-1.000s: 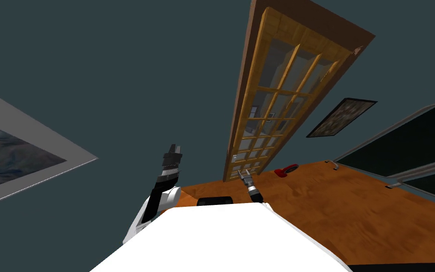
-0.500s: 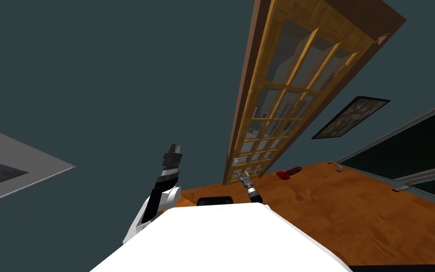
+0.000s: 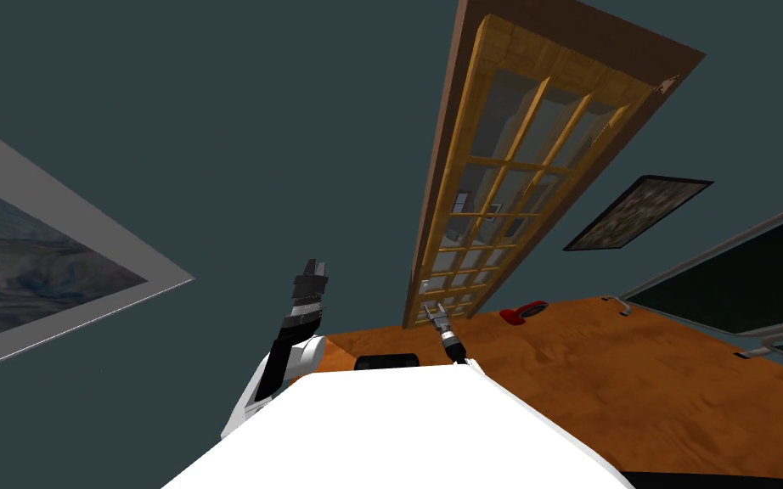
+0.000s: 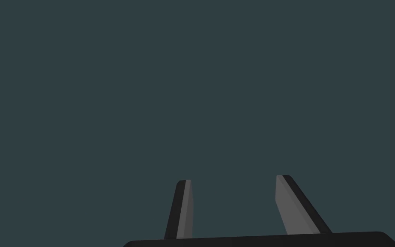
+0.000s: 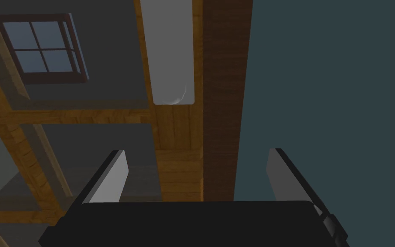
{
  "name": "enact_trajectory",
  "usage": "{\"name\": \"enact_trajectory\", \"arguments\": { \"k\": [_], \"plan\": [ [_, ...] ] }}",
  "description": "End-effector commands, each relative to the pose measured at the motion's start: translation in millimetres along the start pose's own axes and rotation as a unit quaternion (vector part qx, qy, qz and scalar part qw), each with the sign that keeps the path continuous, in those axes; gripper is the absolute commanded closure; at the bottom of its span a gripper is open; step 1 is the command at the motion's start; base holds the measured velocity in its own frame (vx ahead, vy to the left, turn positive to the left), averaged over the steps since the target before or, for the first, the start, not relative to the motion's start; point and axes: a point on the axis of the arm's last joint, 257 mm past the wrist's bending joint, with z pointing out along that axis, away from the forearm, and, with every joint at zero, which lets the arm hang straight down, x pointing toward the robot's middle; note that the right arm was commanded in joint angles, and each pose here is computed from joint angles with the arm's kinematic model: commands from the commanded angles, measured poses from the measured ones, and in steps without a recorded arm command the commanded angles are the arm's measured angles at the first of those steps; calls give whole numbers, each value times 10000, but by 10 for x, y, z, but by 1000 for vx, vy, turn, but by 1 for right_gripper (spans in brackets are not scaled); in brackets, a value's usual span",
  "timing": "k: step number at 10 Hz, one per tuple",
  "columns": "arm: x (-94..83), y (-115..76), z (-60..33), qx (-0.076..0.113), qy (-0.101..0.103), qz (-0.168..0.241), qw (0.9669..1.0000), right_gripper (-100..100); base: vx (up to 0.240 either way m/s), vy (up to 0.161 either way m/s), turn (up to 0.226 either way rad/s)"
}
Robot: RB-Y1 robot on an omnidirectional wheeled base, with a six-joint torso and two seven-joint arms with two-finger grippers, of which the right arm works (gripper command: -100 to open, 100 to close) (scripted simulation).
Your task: Pull the door open
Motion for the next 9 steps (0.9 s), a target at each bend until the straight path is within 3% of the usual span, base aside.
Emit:
{"name": "enact_trajectory", "arguments": {
  "k": [1,2,8,9],
  "plan": [
    [2,-2,73,20,-3,-10,10000,-100,-43,-4,48],
    [7,16,154,38,-5,-9,10000,-100,-20,-3,54],
    [18,87,399,87,3,-8,10000,-100,11,-10,24],
    [19,115,475,99,10,-9,9999,-100,47,-28,12]
  ]
}}
